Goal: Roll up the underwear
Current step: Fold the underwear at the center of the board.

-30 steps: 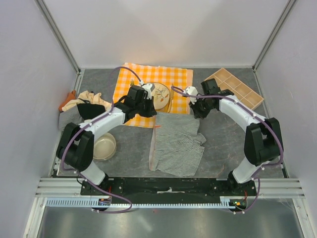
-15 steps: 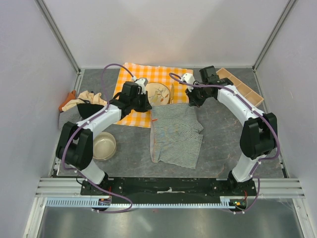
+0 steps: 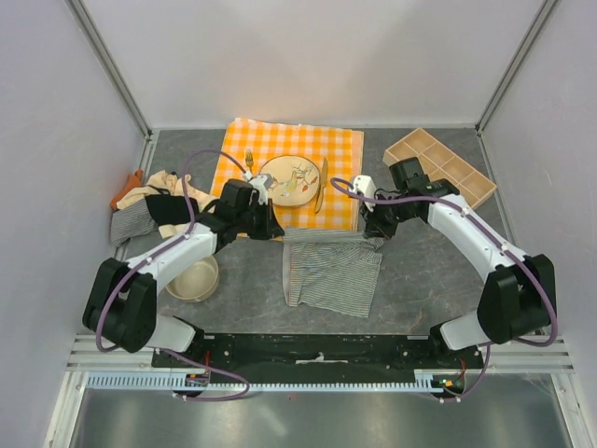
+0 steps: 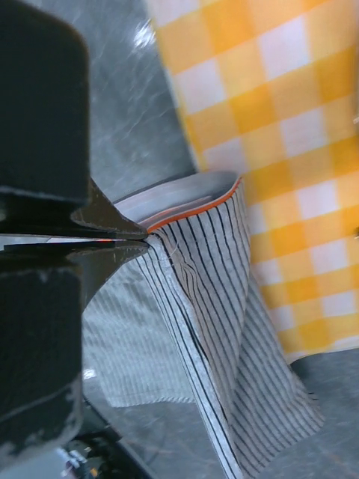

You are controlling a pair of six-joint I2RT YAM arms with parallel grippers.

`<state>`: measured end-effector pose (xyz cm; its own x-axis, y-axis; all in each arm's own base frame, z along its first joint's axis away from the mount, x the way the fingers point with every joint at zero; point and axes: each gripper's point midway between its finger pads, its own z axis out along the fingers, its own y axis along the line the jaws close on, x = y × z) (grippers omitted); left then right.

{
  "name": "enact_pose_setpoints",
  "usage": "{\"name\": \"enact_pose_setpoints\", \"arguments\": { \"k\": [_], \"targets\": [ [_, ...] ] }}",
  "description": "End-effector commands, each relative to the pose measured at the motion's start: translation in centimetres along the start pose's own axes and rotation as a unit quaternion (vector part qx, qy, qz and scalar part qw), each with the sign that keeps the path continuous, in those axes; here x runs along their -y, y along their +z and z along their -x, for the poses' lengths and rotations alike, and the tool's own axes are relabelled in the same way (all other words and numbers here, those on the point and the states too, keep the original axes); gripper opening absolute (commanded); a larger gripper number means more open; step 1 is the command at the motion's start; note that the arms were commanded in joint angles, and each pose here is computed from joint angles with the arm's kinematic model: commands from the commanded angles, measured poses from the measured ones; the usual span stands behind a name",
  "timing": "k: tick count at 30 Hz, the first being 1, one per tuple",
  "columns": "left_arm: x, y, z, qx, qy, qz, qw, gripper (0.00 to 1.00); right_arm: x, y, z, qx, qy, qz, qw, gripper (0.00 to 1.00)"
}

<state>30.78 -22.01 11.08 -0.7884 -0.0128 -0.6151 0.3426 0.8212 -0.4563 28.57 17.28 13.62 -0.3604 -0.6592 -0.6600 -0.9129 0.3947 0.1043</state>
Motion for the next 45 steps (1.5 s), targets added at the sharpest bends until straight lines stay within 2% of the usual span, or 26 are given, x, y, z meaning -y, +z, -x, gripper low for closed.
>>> {"name": "enact_pose_setpoints", "arguments": {
  "k": [1, 8, 13, 30, 31, 32, 34, 35, 36, 37, 38, 42, 44, 45],
  "targets": [
    [2.7, -1.9, -2.7, -0.017, -0.038, -0.049, 0.998, 0.02, -3.9, -0.5, -1.2, 0.010, -0.040, 0.058, 0.997, 0.00],
    [4.9, -3.3, -7.0, -0.036, -0.056, -0.077, 0.995, 0.02, -8.5, 0.3, -4.0, -0.020, -0.067, 0.121, 0.990, 0.00],
    [4.7, -3.3, -9.8, -0.055, -0.078, -0.072, 0.993, 0.02, -11.4, 1.5, -5.6, -0.052, -0.093, 0.160, 0.981, 0.00],
    [3.3, -3.6, -14.0, -0.087, -0.103, -0.058, 0.989, 0.02, -12.3, 2.9, -8.8, -0.122, -0.120, 0.172, 0.970, 0.00],
    [3.4, -3.5, -14.2, -0.092, -0.104, -0.060, 0.989, 0.04, -12.7, 3.0, -9.0, -0.127, -0.124, 0.180, 0.967, 0.02],
    [3.5, -3.6, -14.5, -0.095, -0.105, -0.060, 0.988, 0.07, -12.9, 3.0, -9.2, -0.131, -0.131, 0.186, 0.965, 0.09],
    [3.9, -3.9, -14.7, -0.097, -0.105, -0.069, 0.987, 0.19, -13.7, 3.0, -9.9, -0.145, -0.134, 0.205, 0.959, 0.18],
    [3.9, -4.1, -14.9, -0.099, -0.109, -0.071, 0.986, 0.23, -14.2, 2.7, -10.3, -0.152, -0.140, 0.219, 0.954, 0.27],
    [3.9, -4.5, -15.3, -0.106, -0.114, -0.067, 0.986, 0.27, -14.5, 2.4, -10.5, -0.155, -0.141, 0.230, 0.950, 0.31],
    [4.1, -4.8, -15.4, -0.106, -0.116, -0.070, 0.985, 0.38, -14.7, 2.3, -10.5, -0.155, -0.144, 0.239, 0.948, 0.34],
    [4.6, -5.5, -14.8, -0.091, -0.116, -0.081, 0.986, 0.39, -15.0, 2.0, -10.7, -0.159, -0.142, 0.247, 0.945, 0.37],
    [5.2, -7.6, -13.1, -0.048, -0.111, -0.087, 0.989, 0.45, -14.1, 1.8, -9.5, -0.151, -0.136, 0.228, 0.952, 0.38],
    [5.0, -7.9, -11.7, -0.021, -0.099, -0.075, 0.992, 0.46, -12.2, 2.7, -7.4, -0.125, -0.119, 0.190, 0.966, 0.34],
    [4.9, -7.7, -11.2, -0.015, -0.095, -0.069, 0.993, 0.46, -11.1, 2.9, -6.8, -0.118, -0.081, 0.167, 0.976, 0.31]
  ]
}}
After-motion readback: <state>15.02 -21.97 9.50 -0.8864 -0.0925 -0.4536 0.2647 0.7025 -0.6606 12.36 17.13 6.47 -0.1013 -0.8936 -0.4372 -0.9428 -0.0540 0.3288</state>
